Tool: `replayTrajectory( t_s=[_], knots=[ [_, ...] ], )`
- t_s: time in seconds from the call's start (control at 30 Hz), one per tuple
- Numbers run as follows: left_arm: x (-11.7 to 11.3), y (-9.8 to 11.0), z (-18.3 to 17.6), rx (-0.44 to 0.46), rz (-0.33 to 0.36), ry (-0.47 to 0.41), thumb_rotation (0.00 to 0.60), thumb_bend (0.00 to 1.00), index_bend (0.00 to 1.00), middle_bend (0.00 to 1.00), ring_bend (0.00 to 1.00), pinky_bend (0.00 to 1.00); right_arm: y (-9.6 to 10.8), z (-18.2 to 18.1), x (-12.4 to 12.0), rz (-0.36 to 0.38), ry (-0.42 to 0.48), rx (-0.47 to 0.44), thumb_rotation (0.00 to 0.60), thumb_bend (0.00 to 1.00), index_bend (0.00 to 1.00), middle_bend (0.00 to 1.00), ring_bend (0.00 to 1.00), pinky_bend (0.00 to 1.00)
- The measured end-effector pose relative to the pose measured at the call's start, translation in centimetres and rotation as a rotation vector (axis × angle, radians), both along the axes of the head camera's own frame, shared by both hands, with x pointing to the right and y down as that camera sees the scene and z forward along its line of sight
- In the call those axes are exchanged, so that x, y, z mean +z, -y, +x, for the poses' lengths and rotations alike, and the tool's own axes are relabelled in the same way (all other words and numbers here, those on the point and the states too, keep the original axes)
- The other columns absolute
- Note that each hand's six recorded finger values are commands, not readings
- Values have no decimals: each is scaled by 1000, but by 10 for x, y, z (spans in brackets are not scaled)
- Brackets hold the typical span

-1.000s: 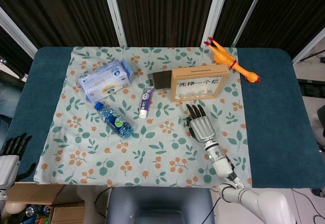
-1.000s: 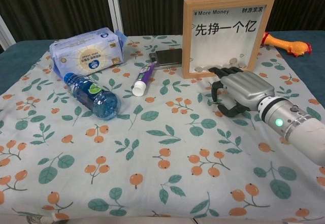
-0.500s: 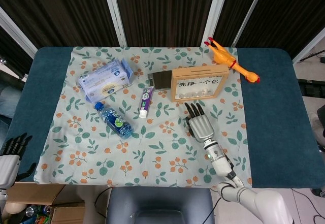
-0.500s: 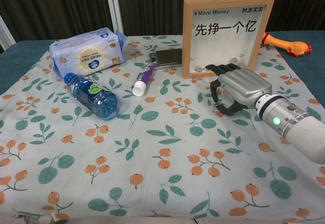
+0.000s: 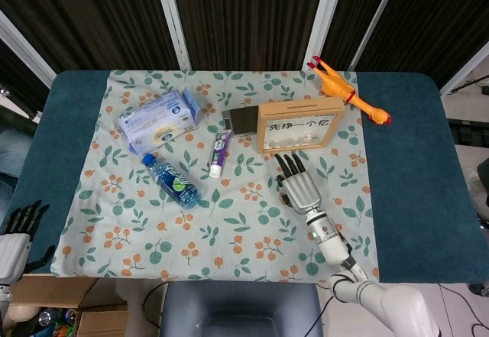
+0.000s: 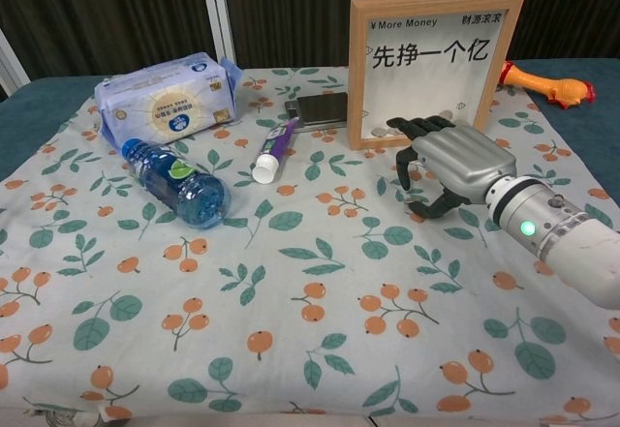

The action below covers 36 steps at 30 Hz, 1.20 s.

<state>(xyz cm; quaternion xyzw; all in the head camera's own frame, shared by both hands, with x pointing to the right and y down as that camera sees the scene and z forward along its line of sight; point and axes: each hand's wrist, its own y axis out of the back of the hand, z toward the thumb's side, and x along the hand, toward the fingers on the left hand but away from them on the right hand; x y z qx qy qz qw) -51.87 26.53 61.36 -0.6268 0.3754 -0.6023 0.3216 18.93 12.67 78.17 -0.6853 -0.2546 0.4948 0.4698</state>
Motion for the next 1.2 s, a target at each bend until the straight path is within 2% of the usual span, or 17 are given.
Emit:
replayTrajectory(
  t_s=[0.37, 0.87, 1.07, 1.2],
  knots=[
    [0, 0, -1, 2, -5, 1, 600, 329, 0, 0, 0, 0, 1, -1, 3, -14, -1, -3, 600, 555, 693, 121, 0, 0],
    [-2, 1, 0, 1, -1, 2, 600, 332, 0, 0, 0, 0, 5, -1, -4, 0, 20, 8, 600, 601, 710, 126, 0, 0],
    [-4, 0, 1, 5, 6, 1, 600, 332, 0, 0, 0, 0, 12, -4, -30, 58, 118, 16, 600, 603, 726, 135, 0, 0],
    [-6, 1, 3, 8, 15, -2, 600, 332, 0, 0, 0, 0, 21, -7, -67, 134, 223, 14, 600, 602, 729, 144, 0, 0]
  ],
)
